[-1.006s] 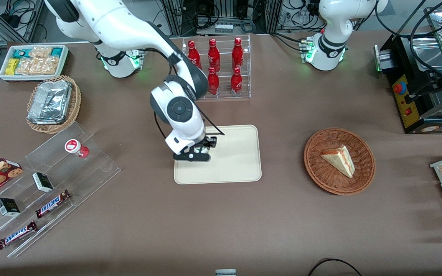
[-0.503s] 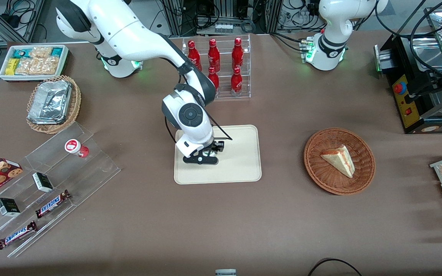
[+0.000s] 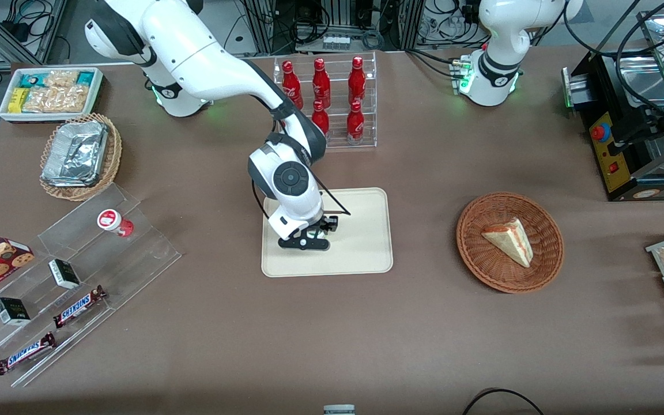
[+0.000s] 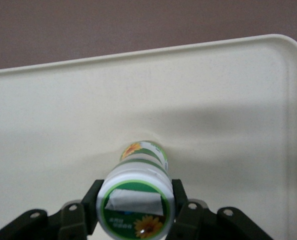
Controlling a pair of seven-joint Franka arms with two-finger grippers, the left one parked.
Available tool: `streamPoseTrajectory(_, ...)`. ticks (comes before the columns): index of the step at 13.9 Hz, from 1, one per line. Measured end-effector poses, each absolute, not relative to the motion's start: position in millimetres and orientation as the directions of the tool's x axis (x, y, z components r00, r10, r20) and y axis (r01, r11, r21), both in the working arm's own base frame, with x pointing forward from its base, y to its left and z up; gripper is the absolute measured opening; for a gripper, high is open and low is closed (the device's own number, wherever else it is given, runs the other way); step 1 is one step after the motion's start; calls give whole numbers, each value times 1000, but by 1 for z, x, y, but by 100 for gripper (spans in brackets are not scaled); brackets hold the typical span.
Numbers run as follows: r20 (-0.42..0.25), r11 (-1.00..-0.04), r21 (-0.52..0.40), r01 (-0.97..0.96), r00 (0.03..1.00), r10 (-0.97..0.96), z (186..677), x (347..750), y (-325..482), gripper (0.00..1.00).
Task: Place green gum on tray
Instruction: 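Lower the canister onto the tray and open the right gripper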
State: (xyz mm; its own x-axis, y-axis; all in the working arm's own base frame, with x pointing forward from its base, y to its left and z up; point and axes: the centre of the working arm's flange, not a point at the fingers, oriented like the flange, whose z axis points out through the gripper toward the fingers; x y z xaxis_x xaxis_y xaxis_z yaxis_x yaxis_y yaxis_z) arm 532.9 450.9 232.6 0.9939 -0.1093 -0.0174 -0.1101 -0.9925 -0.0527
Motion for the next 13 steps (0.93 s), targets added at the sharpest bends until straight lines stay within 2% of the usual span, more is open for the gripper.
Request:
streamPoseTrajectory(1, -18, -993, -50, -110, 994, -109, 230, 533, 451, 63)
streamPoseTrajectory(5, -1, -995, -34, -89, 996, -89, 229, 534, 451, 100)
streamPoseTrajectory(13, 27, -997, -44, -68, 997, -69, 258, 536, 460, 100)
